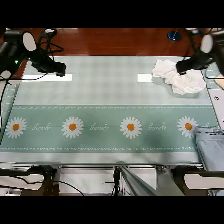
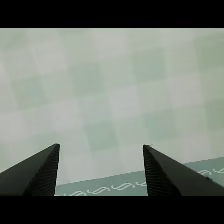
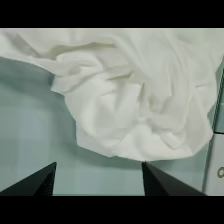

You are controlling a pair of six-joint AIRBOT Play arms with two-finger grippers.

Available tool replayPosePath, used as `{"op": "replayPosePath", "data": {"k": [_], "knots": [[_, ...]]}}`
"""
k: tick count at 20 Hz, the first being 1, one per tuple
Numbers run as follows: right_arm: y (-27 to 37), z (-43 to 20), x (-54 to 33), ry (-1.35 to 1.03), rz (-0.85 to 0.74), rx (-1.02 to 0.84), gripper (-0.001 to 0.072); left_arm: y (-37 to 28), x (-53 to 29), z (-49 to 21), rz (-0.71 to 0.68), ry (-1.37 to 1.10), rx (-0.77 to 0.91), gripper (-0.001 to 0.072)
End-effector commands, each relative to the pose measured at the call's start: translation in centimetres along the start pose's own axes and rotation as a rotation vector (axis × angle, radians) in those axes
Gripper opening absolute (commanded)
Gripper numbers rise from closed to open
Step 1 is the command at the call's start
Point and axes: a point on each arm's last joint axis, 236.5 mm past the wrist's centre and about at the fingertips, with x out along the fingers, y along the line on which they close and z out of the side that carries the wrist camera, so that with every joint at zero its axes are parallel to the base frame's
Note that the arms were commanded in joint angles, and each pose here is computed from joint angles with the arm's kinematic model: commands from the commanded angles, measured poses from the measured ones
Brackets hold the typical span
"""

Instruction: Fold the shirts.

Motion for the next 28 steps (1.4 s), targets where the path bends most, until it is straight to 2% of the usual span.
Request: {"op": "replayPosePath", "data": {"k": [1, 3, 7, 10, 19, 21, 22, 24, 25, 28], "knots": [[-1.5, 0.9, 1.1, -0.073, 0.219, 0.206, 0.0614, 1.2, -0.1, -0.4, 0.003, 0.009, -0.055, 0.0631], [-2.6, 2.3, 2.0, -0.148, 0.292, 0.272, 0.0614, 1.0, -0.1, -0.3, -0.005, 0.007, -0.056, 0.063], [-4.6, 4.1, 5.2, -0.227, 0.264, 0.322, 0.0614, -1.3, -0.2, 0.1, -0.099, -0.005, -0.084, 0.063], [-4.3, 3.5, 9.1, -0.189, 0.259, 0.347, 0.0606, -2.5, -0.4, 0.3, -0.151, -0.012, -0.083, 0.0629], [-4.8, 0.1, 15.9, -0.07, 0.181, 0.299, 0.0603, -3.3, -0.5, 0.3, -0.174, -0.012, -0.084, 0.0627], [-4.2, -0.9, 17.1, -0.03, 0.194, 0.31, 0.0575, -3.6, -0.5, 0.3, -0.177, -0.011, -0.076, 0.0626], [-3.8, -1.7, 17.7, 0.001, 0.204, 0.331, 0.0484, -3.8, -0.5, 0.4, -0.178, -0.012, -0.072, 0.0626], [-3.0, -3.0, 18.3, 0.056, 0.224, 0.339, 0.0107, -4.3, -0.6, 0.4, -0.181, -0.012, -0.063, 0.0626], [-3.0, -3.0, 18.3, 0.059, 0.227, 0.34, 0.0019, -4.3, -0.6, 0.4, -0.182, -0.012, -0.062, 0.0626], [-3.2, -1.7, 16.8, 0.012, 0.233, 0.323, 0.0016, -4.3, -0.6, 0.4, -0.182, -0.011, -0.062, 0.0626]]}}
